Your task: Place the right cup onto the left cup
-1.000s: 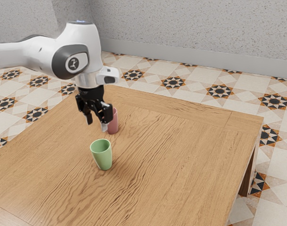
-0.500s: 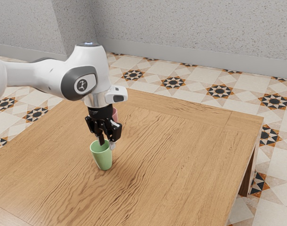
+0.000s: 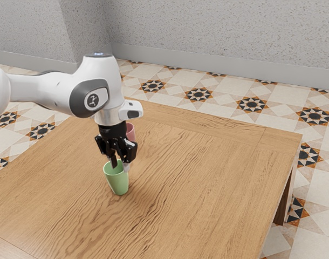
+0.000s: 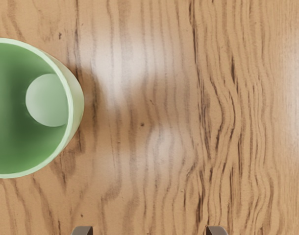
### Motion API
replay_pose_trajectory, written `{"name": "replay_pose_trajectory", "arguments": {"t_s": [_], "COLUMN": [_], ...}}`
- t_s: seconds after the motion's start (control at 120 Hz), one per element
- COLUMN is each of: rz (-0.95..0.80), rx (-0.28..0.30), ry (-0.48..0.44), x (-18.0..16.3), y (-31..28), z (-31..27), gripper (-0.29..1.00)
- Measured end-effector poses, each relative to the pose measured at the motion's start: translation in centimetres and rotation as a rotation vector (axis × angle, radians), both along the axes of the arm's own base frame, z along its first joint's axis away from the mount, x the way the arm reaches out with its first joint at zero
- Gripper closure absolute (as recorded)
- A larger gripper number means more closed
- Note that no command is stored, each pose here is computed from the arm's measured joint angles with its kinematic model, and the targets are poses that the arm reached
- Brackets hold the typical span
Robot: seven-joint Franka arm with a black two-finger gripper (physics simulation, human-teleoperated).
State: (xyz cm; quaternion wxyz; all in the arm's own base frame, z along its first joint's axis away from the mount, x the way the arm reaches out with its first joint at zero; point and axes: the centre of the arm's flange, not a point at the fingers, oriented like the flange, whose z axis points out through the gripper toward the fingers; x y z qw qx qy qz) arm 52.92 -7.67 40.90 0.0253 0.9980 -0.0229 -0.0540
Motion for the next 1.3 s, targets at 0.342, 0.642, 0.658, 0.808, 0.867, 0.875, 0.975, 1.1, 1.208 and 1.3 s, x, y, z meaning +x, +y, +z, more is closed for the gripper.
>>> {"name": "replay_pose_trajectory", "arguments": {"t_s": [0.342, 0.642, 0.658, 0.808, 0.867, 0.875, 0.975, 1.1, 1.208, 1.3], "rz": [0.006, 0.009, 0.010, 0.025, 0.027, 0.027, 0.028, 0.032, 0.028, 0.031], "rx": [0.014, 0.030, 0.031, 0.043, 0.045, 0.046, 0.049, 0.052, 0.052, 0.054], "ry": [0.009, 0.000, 0.000, 0.014, 0.019, 0.020, 0.030, 0.032, 0.027, 0.027], "x": [1.3, 2.5, 2.5, 2.9, 3.1, 3.2, 3.7, 4.3, 4.7, 5.0], "y": [0.2, 0.8, 1.0, 2.1, 2.3, 2.3, 2.3, 2.7, 2.6, 2.9], "z": [-1.9, -2.4, -2.4, -3.4, -3.8, -3.8, -4.7, -5.3, -5.5, -5.7], "gripper": [0.43, 0.44, 0.44, 0.44, 0.44, 0.44, 0.44, 0.45, 0.45, 0.45]}}
